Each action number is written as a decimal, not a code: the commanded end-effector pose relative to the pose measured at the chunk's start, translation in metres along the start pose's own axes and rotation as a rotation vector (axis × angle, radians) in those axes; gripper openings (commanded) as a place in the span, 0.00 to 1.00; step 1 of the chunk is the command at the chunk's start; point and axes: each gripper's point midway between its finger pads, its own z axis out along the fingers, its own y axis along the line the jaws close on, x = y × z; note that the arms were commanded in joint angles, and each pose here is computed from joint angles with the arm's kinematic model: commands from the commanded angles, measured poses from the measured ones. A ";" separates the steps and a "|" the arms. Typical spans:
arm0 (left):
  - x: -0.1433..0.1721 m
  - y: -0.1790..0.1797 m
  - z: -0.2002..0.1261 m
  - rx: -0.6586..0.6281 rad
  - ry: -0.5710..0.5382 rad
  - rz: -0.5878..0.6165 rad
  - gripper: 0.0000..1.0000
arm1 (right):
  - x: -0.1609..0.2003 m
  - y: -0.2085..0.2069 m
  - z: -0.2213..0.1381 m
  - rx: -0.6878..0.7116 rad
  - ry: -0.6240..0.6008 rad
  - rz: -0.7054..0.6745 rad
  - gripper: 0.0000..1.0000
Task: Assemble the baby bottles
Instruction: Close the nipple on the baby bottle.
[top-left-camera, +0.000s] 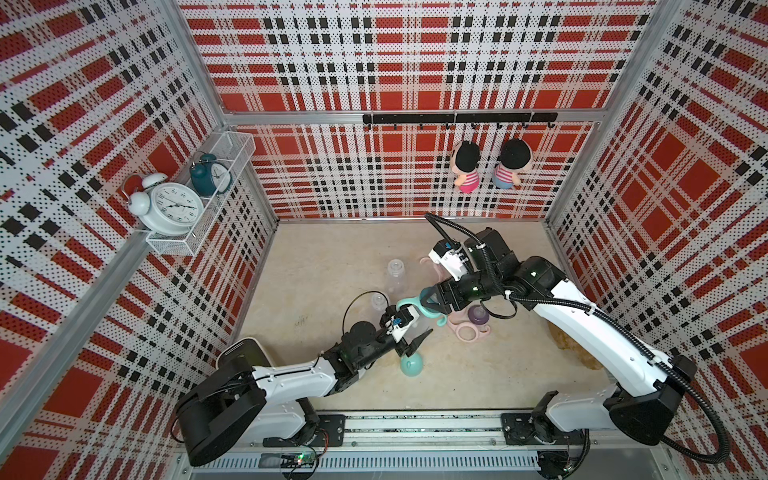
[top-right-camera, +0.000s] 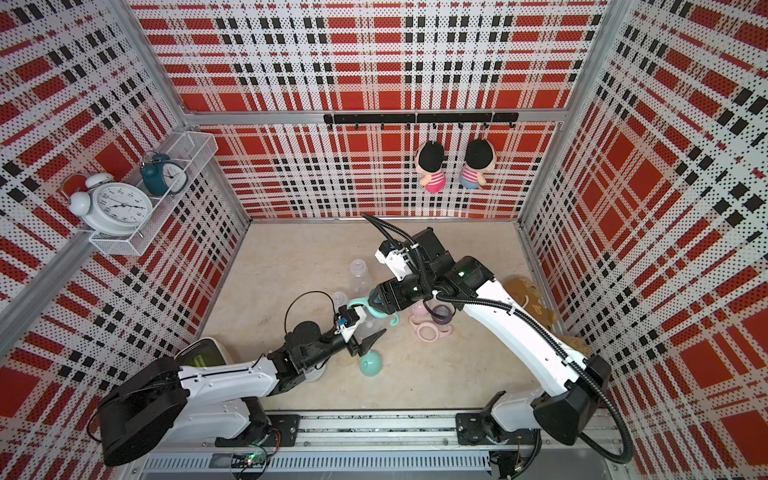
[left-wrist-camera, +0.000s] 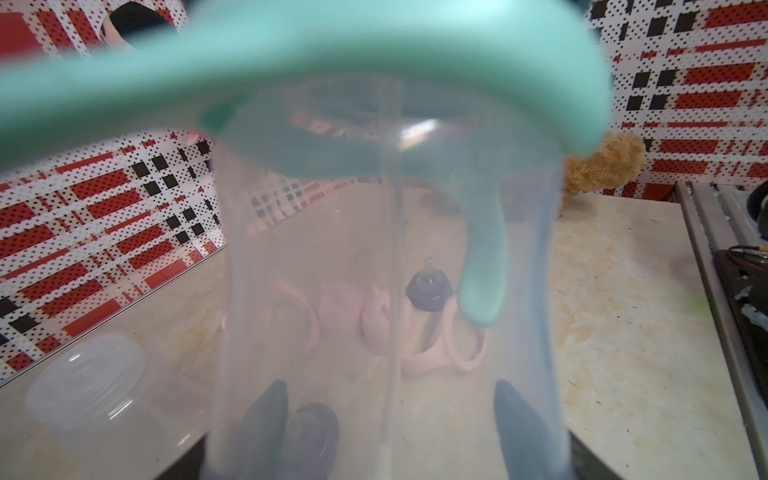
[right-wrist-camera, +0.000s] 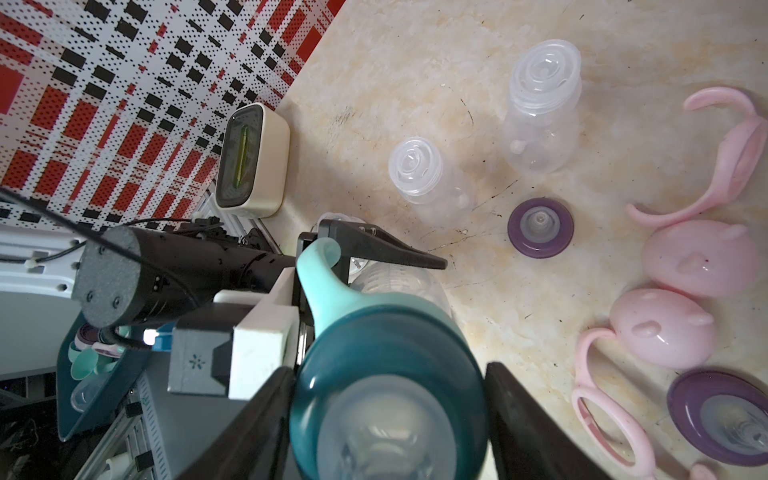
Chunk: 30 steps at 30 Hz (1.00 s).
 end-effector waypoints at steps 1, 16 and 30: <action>-0.060 0.012 0.000 -0.102 -0.192 0.009 0.00 | 0.018 -0.002 0.020 -0.021 0.082 0.151 0.56; -0.065 0.011 0.018 -0.225 -0.184 0.005 0.00 | 0.000 -0.013 0.017 0.065 0.029 0.548 0.62; -0.061 0.001 0.030 -0.175 -0.171 0.053 0.00 | -0.019 -0.016 -0.004 0.146 -0.016 0.432 0.73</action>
